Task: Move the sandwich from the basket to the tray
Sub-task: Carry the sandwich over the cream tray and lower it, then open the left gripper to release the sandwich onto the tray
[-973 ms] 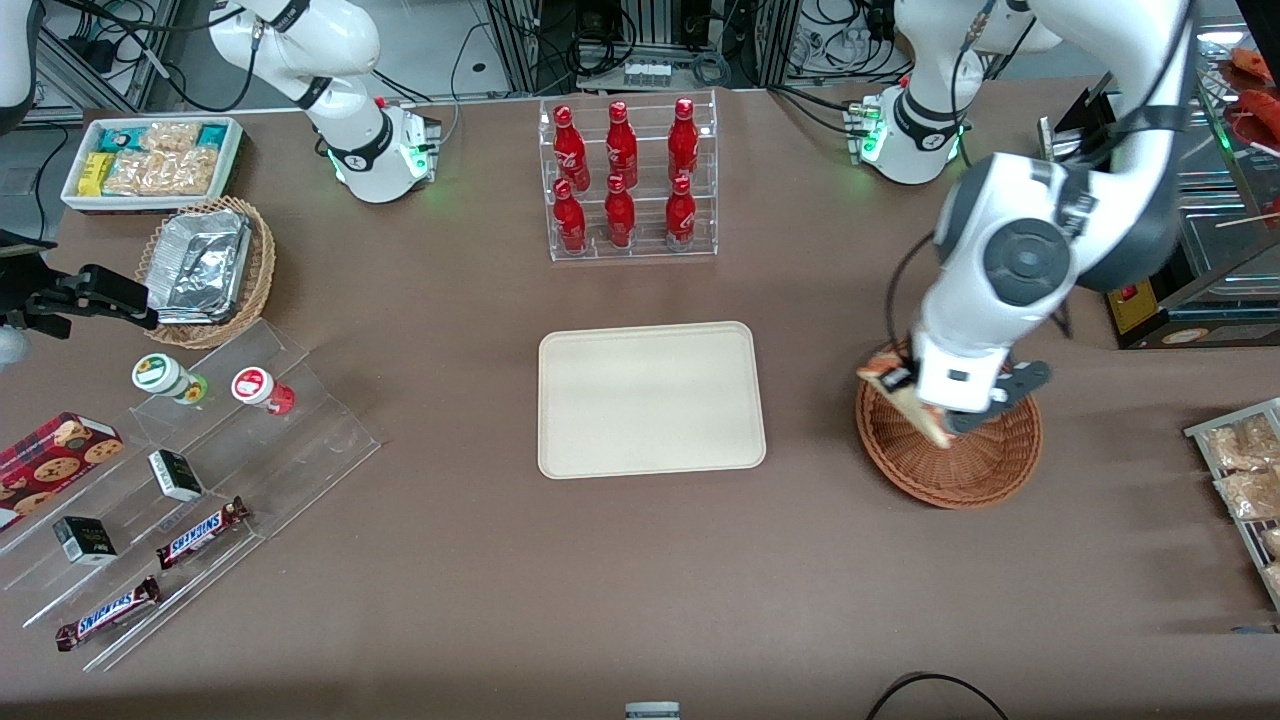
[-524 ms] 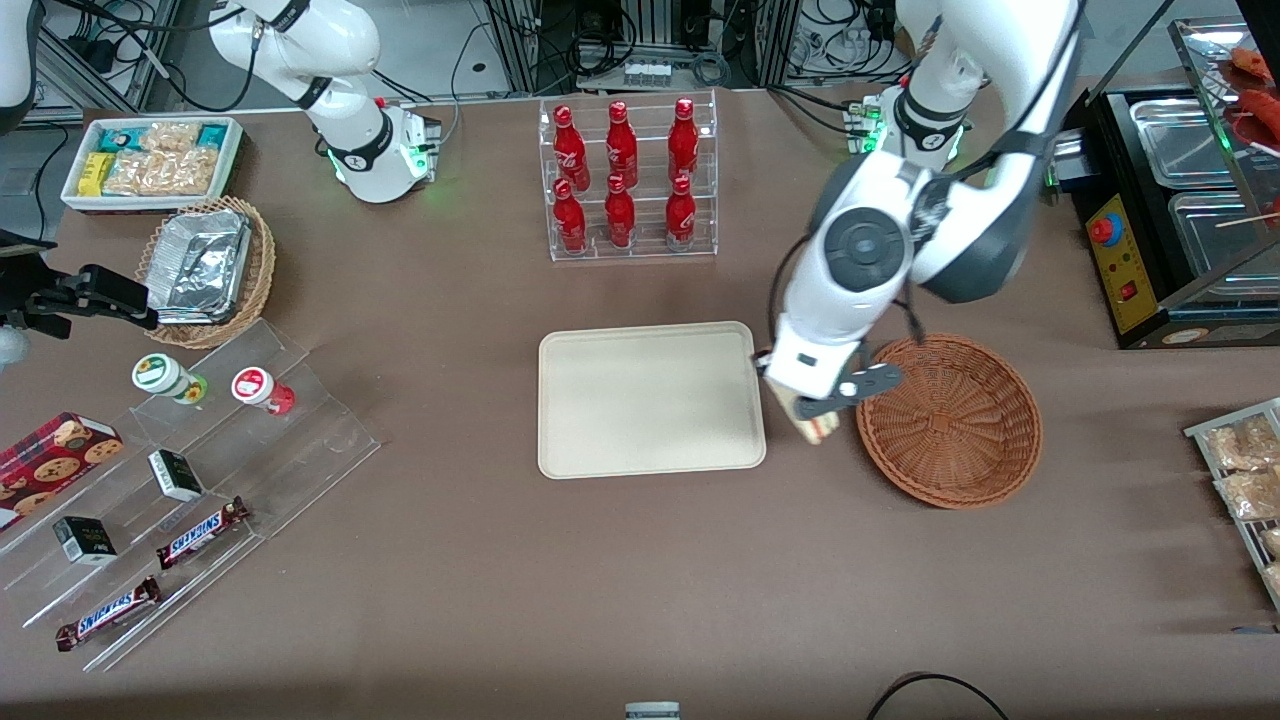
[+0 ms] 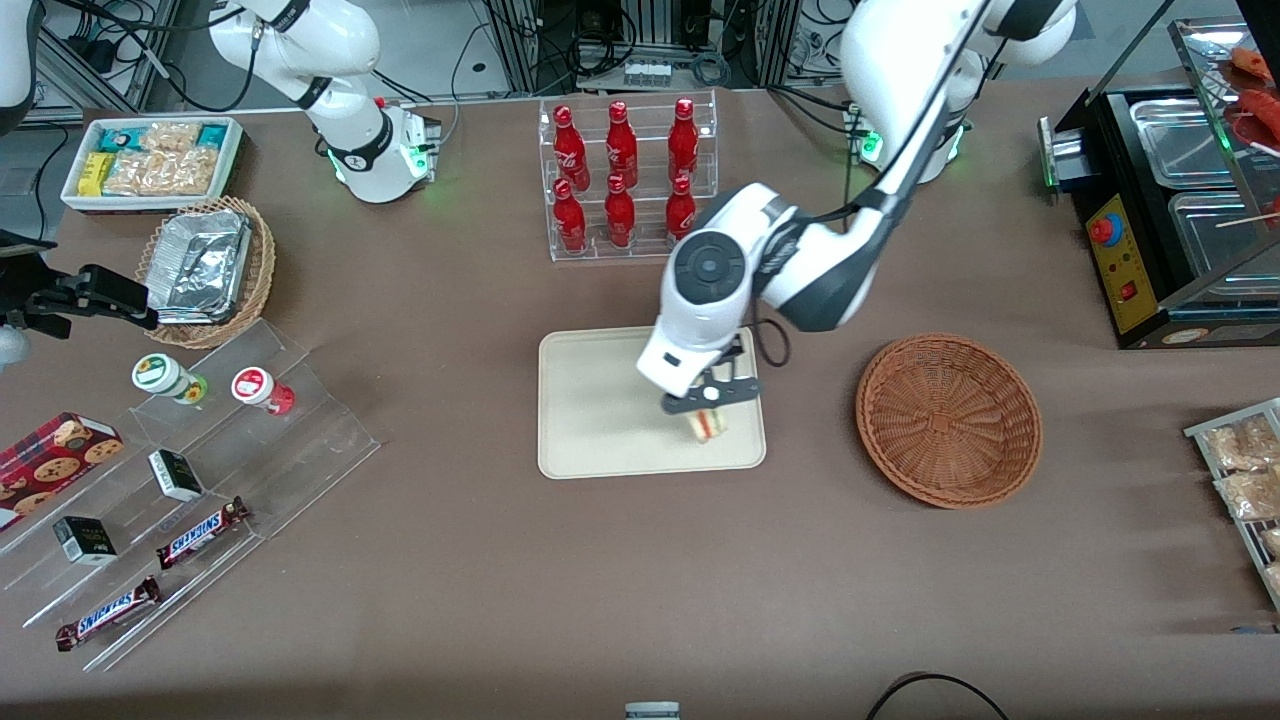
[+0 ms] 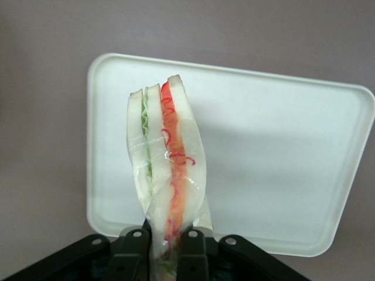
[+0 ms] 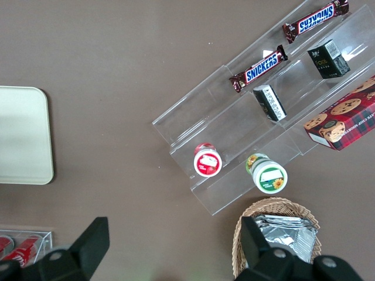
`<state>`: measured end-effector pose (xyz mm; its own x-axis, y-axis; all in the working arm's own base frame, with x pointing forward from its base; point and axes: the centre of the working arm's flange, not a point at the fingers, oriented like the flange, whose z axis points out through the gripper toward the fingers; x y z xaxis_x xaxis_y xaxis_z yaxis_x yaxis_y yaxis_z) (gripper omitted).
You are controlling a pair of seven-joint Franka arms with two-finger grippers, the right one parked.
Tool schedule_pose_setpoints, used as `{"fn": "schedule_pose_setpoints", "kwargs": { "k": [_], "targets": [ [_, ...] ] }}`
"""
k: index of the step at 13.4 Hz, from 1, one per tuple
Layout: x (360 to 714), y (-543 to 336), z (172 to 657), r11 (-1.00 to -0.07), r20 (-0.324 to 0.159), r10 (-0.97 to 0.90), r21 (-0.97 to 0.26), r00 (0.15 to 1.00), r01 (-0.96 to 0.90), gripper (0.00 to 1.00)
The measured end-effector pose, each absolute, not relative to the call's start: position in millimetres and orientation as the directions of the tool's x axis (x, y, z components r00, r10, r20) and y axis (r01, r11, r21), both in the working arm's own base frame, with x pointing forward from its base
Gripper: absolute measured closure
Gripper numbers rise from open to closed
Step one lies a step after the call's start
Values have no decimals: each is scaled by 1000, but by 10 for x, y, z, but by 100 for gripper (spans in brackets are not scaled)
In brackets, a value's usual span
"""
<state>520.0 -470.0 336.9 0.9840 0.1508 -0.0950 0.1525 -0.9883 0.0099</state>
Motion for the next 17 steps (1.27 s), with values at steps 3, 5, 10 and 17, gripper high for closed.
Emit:
{"fn": "schedule_pose_setpoints", "kwargs": {
  "k": [3,5,10,17],
  "targets": [
    [5040,-4936,3080,-994,-96,107,7,990,108,83],
    [4952,-5046,2898,-997,-86,71,-8,994,71,83],
    [4678,-5362,2593,-999,-34,-41,-30,999,-42,83],
    [4661,-5402,2349,-994,-12,-98,-38,995,-99,84]
  ]
}}
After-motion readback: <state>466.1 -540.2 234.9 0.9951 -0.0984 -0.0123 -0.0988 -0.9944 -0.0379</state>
